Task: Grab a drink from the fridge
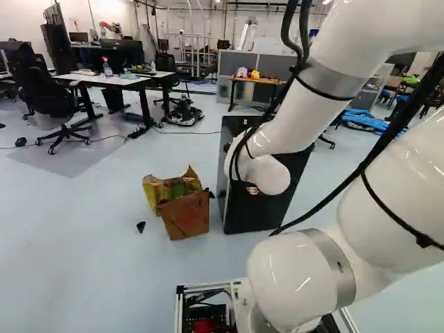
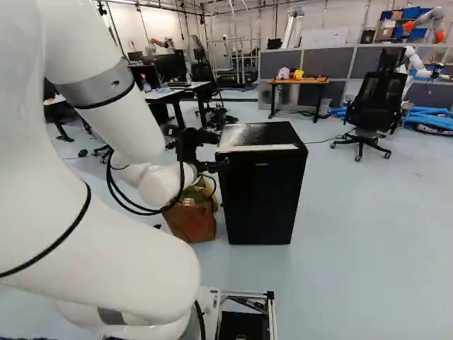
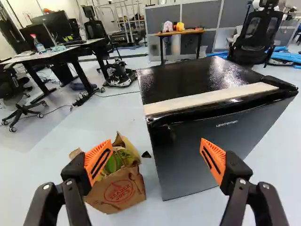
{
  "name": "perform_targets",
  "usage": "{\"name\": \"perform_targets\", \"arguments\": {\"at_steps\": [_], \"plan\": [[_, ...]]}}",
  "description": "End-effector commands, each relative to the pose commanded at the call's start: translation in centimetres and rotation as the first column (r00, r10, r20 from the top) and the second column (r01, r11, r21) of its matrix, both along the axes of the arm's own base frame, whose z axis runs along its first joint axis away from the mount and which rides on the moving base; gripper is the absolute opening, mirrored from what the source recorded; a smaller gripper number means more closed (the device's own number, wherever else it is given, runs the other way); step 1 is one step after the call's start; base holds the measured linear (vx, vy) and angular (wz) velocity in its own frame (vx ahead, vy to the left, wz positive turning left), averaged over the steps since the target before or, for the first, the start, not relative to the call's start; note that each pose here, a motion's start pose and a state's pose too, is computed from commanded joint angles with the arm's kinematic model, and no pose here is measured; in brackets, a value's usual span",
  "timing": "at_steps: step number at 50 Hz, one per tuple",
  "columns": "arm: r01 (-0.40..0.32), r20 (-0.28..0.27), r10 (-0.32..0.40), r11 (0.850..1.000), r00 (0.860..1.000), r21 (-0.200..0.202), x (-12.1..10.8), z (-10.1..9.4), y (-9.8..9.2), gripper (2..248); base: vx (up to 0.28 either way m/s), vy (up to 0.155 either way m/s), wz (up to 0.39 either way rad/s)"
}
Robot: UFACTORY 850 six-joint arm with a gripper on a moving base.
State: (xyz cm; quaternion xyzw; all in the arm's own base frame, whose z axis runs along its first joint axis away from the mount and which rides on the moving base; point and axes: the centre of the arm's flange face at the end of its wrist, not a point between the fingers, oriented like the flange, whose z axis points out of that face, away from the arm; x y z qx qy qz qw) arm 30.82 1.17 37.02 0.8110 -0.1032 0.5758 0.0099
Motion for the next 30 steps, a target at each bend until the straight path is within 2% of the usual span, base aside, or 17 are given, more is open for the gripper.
{"name": "perform_targets", "arguments": {"at_steps": [30], "plan": [[0.091, 0.027, -0.091, 0.996, 0.995, 0.015, 3.1, -1.6, 2.0, 247, 0.000, 0.000, 0.000]]}}
